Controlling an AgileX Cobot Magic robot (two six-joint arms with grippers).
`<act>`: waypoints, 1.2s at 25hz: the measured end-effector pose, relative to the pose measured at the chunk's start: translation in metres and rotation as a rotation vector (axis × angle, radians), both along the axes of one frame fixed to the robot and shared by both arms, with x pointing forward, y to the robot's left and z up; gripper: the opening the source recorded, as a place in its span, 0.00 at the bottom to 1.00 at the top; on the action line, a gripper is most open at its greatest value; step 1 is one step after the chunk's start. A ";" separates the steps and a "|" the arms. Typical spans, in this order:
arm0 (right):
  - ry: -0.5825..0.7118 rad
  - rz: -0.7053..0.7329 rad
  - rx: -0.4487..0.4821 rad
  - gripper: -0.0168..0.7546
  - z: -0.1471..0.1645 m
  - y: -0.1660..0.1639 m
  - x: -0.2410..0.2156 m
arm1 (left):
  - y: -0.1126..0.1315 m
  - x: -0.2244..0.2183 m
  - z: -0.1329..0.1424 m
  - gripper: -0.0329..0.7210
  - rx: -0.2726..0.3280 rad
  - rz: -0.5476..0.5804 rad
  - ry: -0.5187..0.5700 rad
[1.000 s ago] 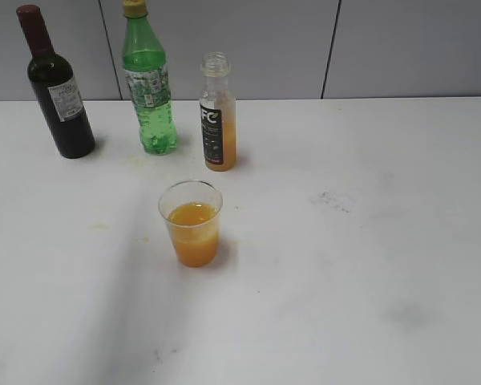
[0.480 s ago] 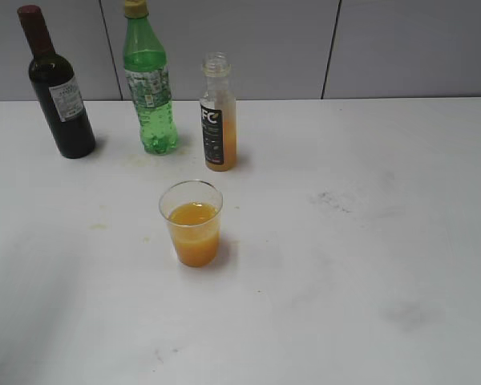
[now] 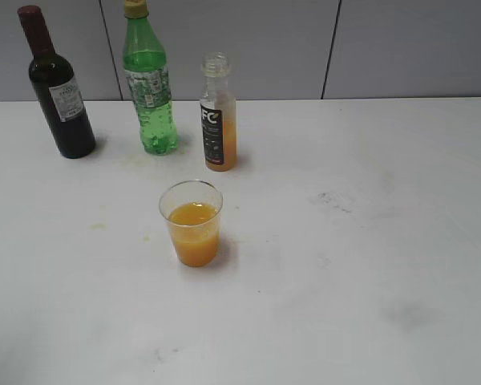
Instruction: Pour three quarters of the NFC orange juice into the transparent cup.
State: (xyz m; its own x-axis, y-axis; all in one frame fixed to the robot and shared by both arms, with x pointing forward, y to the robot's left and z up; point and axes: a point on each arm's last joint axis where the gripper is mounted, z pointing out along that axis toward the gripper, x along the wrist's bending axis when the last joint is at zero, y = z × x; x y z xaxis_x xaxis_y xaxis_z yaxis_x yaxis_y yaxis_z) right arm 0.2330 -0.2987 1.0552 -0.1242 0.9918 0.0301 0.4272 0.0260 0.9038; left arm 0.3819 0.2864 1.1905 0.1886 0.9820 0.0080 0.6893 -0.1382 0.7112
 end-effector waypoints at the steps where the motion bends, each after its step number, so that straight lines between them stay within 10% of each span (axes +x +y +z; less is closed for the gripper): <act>1: 0.000 0.000 0.000 0.79 0.000 0.000 0.000 | 0.000 -0.009 -0.009 0.77 -0.002 0.002 0.009; 14: 0.000 0.000 -0.001 0.79 0.000 0.000 0.000 | 0.005 -0.126 -0.113 0.77 -0.079 0.062 -0.144; 30: 0.000 0.001 0.001 0.79 0.000 0.000 0.000 | 0.014 -0.149 -0.146 0.74 -0.010 0.105 -0.250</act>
State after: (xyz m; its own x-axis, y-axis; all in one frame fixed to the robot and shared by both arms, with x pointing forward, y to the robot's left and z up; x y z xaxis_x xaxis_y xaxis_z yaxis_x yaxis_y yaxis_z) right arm 0.2330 -0.2986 1.0552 -0.1248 0.9917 0.0307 0.4273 0.0258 0.9038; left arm 0.2329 0.3002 1.0441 0.0792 0.9964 0.0318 0.5027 -0.0674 0.8618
